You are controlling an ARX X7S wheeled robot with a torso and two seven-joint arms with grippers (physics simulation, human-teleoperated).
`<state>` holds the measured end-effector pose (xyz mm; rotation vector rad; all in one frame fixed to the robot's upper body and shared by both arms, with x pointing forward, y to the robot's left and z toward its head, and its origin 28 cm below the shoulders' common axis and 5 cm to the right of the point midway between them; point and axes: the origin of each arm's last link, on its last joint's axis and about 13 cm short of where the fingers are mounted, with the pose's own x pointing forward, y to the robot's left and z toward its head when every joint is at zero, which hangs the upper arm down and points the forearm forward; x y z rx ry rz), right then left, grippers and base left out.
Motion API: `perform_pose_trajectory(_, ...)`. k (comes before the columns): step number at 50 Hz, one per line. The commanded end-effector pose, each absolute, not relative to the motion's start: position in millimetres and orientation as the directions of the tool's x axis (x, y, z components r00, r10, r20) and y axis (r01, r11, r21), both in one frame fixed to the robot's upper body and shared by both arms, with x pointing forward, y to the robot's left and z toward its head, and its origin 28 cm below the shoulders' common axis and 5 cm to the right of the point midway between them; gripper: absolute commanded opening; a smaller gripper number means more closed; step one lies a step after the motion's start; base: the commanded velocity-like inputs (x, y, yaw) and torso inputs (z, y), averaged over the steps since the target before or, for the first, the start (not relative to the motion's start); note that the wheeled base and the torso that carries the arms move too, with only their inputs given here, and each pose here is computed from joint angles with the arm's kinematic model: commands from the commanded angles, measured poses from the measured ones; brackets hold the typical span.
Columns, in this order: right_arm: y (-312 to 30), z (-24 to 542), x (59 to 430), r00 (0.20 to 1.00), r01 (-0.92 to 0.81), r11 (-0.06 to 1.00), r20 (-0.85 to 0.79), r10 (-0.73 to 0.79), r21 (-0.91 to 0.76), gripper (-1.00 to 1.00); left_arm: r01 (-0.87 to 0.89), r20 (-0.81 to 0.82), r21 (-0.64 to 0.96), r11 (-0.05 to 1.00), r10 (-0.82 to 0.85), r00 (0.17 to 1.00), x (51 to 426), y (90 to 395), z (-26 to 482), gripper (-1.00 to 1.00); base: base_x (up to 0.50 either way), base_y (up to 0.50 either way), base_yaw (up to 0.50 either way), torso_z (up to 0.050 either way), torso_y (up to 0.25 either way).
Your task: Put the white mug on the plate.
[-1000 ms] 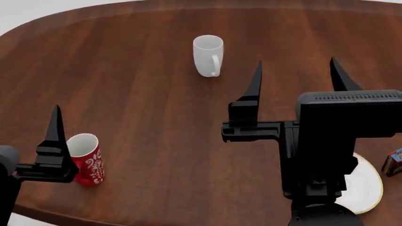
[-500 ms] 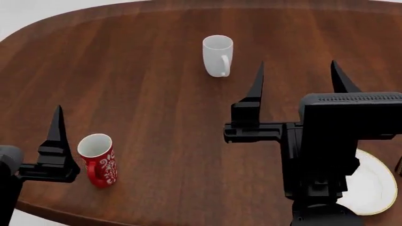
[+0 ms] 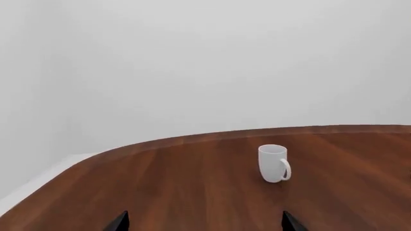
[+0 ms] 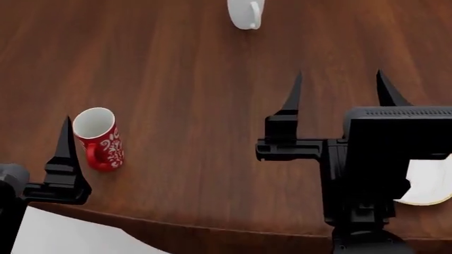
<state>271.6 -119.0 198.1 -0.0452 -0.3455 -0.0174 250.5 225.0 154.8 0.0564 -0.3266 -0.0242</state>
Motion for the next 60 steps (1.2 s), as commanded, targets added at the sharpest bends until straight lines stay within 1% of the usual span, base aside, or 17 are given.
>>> perform_pose_trajectory(1,-120,198,270,0.941,0.025,0.999,0.337,-0.013,-0.033,1.0,0.015,0.325,0.061,0.998,-0.034,0.945,248,225,156,1.0,0.0,0.0,0.0,0.0,-0.223)
perform_pose_trajectory(10,-119,198,267,0.944,0.02,0.999,0.331,-0.007,-0.038,1.0,0.015,0.328,0.062,0.998,-0.035,0.944,246,225,157,1.0,0.0,0.0,0.0,0.0,-0.145)
perform_pose_trajectory(29,-119,203,262,0.949,0.017,0.999,0.316,-0.005,-0.035,1.0,0.007,0.342,0.077,0.997,-0.033,0.939,240,221,169,1.0,0.0,0.0,0.0,0.0,0.0)
perform_pose_trajectory(34,-119,213,260,0.95,0.03,0.997,0.313,-0.008,-0.066,1.0,-0.001,0.383,0.089,0.996,-0.033,0.923,236,220,185,1.0,0.0,0.0,0.0,0.0,0.0)
perform_pose_trajectory(38,-121,229,255,0.937,0.026,0.999,0.349,-0.011,-0.037,1.0,0.001,0.423,0.11,0.994,-0.047,0.905,232,217,204,1.0,0.0,0.0,0.0,0.0,0.0)
perform_pose_trajectory(49,-119,255,250,0.914,0.013,0.998,0.405,0.01,-0.053,1.0,-0.006,0.47,0.146,0.989,-0.064,0.88,236,210,243,1.0,0.0,0.0,0.0,0.0,0.0)
perform_pose_trajectory(60,-119,263,250,0.907,0.005,0.999,0.421,0.015,-0.047,1.0,-0.016,0.501,0.157,0.988,-0.065,0.863,232,209,260,1.0,0.0,0.0,0.0,0.0,0.0)
